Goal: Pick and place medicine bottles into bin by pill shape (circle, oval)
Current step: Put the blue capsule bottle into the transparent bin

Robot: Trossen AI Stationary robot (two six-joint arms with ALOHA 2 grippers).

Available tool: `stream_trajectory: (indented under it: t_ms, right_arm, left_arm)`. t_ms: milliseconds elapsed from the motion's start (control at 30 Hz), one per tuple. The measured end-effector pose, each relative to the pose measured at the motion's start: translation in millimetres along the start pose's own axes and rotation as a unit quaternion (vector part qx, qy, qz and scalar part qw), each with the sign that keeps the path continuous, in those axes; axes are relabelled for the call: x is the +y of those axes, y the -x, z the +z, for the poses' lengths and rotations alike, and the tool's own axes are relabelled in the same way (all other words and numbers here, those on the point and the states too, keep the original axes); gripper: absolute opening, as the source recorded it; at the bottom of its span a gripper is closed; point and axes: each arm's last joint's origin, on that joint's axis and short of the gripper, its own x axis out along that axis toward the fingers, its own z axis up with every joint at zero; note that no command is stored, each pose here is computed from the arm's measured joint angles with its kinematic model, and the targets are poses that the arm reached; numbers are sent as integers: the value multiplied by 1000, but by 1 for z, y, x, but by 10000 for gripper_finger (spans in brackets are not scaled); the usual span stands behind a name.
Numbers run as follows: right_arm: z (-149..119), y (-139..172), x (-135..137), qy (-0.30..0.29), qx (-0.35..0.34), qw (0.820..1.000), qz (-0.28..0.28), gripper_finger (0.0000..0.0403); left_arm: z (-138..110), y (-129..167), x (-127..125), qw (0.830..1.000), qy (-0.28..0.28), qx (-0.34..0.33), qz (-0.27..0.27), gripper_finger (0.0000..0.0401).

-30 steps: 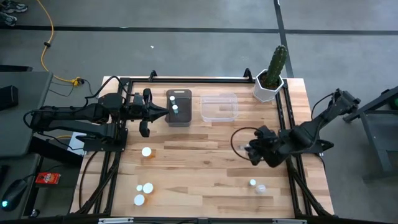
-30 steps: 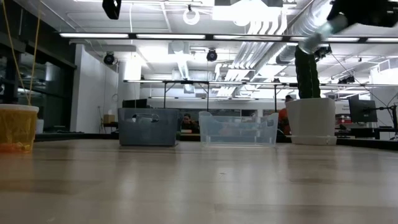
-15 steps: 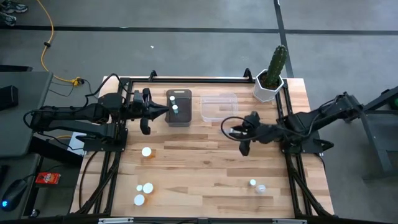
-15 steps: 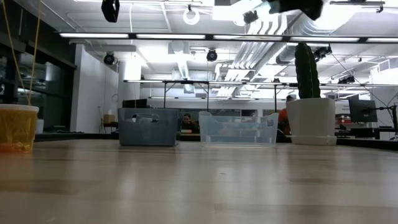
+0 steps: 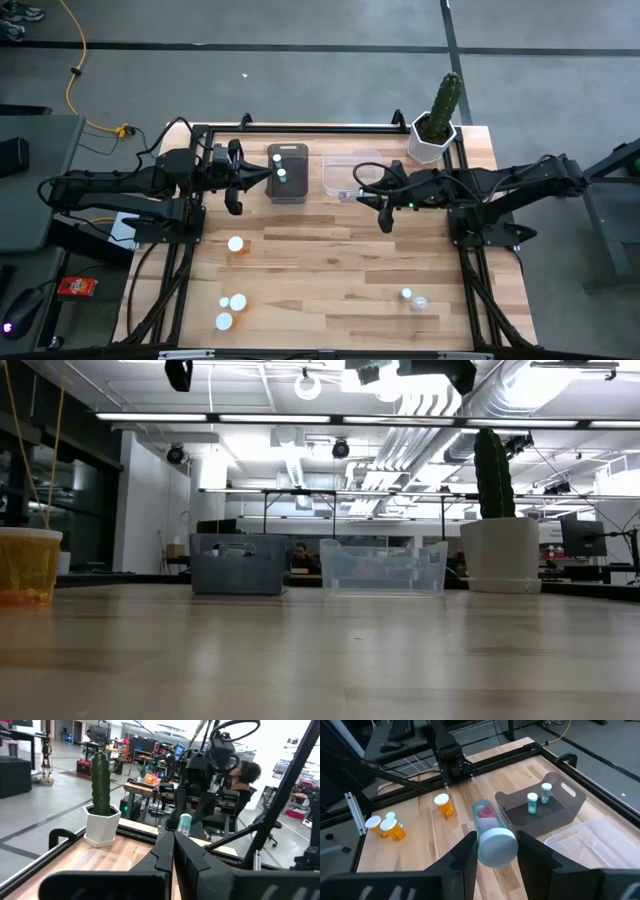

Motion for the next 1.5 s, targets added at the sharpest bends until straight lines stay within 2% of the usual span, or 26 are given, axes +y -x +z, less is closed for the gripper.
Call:
stream_trajectory:
  t_ms: [600,700,800,933,1033,1133,1400,1500]
  right_arm:
    - [1,0,-2,5,4,1000,4,103]
    - [12,-2,-6,2,15,1000,-15,103]
    - [28,-7,-17,1,51,997,-59,103]
    - [39,-21,-44,-31,142,980,-135,103]
    - [35,-36,-68,-58,238,955,-169,103]
    - [29,-54,-90,-78,301,931,-189,103]
    - [11,-96,-130,-100,352,903,-223,103]
    - [10,-103,-135,-95,350,905,-222,103]
  left_arm:
    - [1,0,-1,1000,-4,-4,-21,0]
    - [1,0,-1,1000,-4,-4,-21,0]
    - [1,0,-1,1000,-4,-4,-21,0]
    - [1,0,-1,1000,-4,-4,-21,0]
    - [1,0,-1,1000,-4,-4,-21,0]
    - [1,0,-1,1000,-4,-4,-20,0]
    - [1,0,-1,1000,-4,-4,-19,0]
    - [1,0,-1,1000,-4,-4,-19,0]
